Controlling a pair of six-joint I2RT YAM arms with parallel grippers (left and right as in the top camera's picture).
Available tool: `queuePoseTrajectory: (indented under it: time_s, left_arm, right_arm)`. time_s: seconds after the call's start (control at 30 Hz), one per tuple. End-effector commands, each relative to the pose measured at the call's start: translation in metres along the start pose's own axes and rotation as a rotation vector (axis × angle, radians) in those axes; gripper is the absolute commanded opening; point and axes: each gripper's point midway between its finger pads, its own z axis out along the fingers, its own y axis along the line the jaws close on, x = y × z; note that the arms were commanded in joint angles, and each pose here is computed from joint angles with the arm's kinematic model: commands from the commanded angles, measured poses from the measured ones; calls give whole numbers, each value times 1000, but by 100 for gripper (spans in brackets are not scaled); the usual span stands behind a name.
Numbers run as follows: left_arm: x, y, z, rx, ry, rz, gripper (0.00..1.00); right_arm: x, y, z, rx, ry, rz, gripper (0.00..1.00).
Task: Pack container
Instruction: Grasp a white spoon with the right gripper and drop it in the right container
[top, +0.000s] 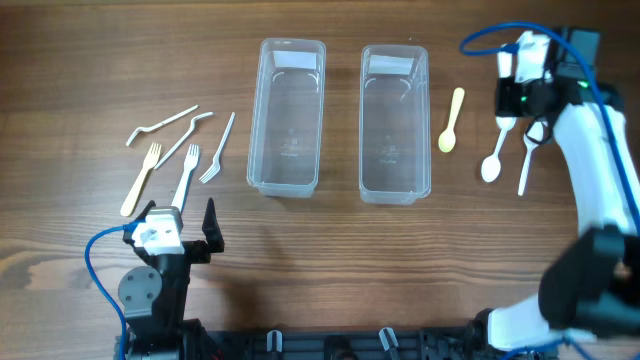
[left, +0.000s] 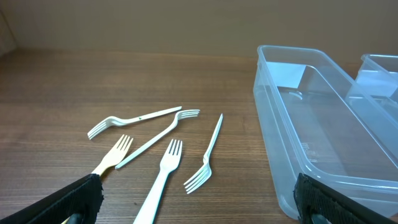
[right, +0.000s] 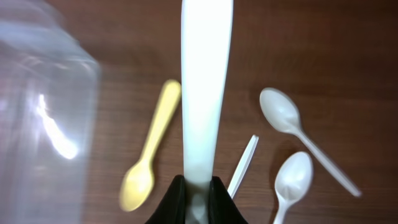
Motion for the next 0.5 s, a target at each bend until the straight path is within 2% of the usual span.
queuePoseTrajectory:
  time_s: [0.0,0.17,0.3,0.33,0.37,0.4,0.43,0.47]
  left_arm:
    - [0,-2,0,14,-5,20,100]
    - [0,-2,0,14,-5,19,100]
    - [0,-2,0,14,-5,20,100]
    - [0,-2,0,14,-5,20,100]
    - [0,-2,0,14,-5,20,100]
    - [0,-2,0,14,-5,19,100]
    - [0,-2,0,14,-5,19,100]
    - [0,-2,0,14,-5,20,100]
  right_arm:
    - [-16,61,-33,-165,-70,-13,4]
    - [-5,167,-34,-335,-21,-105,4]
    - [6,195,-20,-326,26,-79,4]
    - [9,196,-16,-325,43,-62,12]
    - [11,196,-13,-324,55,-62,54]
    - [11,196,-13,-324,56,-63,68]
    - [11,196,-13,-324,56,-65,72]
    - [11,196,-14,-324,52,-66,70]
